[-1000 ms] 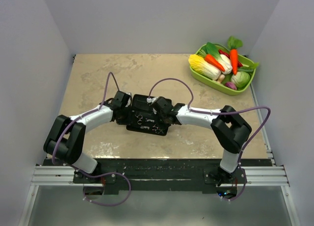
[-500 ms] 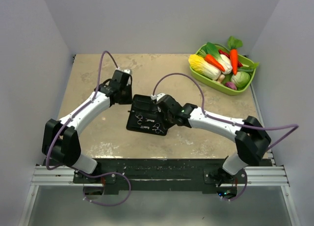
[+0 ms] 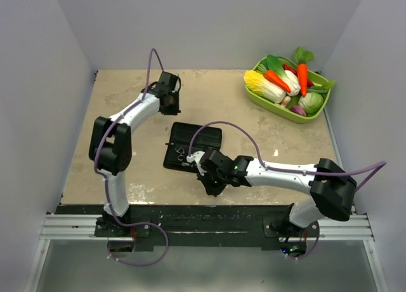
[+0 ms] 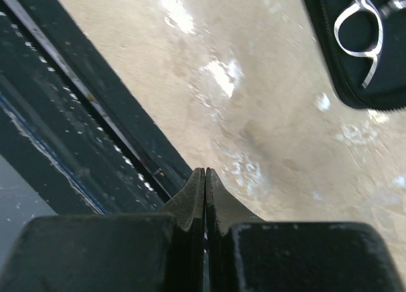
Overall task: Sort the hair-cutting tools
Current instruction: Adjust the hairdressing tool bag at the center of the board.
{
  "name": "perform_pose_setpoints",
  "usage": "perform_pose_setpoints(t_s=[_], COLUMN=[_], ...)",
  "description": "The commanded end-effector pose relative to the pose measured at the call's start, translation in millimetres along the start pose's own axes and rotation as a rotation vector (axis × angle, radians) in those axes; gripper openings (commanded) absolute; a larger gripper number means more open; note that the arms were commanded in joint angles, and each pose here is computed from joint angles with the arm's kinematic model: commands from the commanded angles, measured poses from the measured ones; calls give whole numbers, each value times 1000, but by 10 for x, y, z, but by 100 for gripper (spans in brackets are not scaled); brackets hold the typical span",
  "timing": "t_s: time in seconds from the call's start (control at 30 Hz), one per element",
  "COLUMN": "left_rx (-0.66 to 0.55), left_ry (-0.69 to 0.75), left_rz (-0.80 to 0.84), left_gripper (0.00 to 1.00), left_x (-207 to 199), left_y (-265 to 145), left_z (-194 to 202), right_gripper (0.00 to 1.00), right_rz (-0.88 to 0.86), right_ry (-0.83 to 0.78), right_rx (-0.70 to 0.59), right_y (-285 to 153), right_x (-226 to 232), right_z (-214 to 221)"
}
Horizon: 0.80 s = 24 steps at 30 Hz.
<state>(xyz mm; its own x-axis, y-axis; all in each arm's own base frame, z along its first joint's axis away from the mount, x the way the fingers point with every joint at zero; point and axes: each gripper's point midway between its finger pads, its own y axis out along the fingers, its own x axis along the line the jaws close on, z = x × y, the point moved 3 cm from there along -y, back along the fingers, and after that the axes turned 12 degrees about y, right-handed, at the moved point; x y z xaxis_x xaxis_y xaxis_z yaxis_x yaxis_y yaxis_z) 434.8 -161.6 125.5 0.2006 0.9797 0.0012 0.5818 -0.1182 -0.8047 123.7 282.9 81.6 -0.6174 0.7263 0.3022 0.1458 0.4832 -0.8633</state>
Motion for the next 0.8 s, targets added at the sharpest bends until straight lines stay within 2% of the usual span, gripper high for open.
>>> perform_pose_setpoints(t_s=[0.0,0.2,0.33,0.43,0.5,0.53,0.77], left_rx=[-75,-74,-52,18,23,61,147], left_ry=[18,43,51,51,48,41,25], left_rz=[26,44,54,49,47,41,27], left_gripper=[0,0,0,0,0,0,0], left_x=[-11,-55,-74,-52,-35,-9,63], left_y=[267,644,785,834,754,761,529], left_z=[-286,-302,-231,31,114,297,860], right_gripper=[0,0,0,0,0,0,0], right_rz=[-93,4,59,154,210,227,344], right_ry=[-75,-91,-46,2,27,43,160], right_rx=[-56,-37,-56,-58,-53,-55,-59], right_y=[44,314,449,568,636,652,625], right_x=[248,159,111,-32,-155,-196,-691], right_z=[-160,-241,-316,-334,-335,-337,-400])
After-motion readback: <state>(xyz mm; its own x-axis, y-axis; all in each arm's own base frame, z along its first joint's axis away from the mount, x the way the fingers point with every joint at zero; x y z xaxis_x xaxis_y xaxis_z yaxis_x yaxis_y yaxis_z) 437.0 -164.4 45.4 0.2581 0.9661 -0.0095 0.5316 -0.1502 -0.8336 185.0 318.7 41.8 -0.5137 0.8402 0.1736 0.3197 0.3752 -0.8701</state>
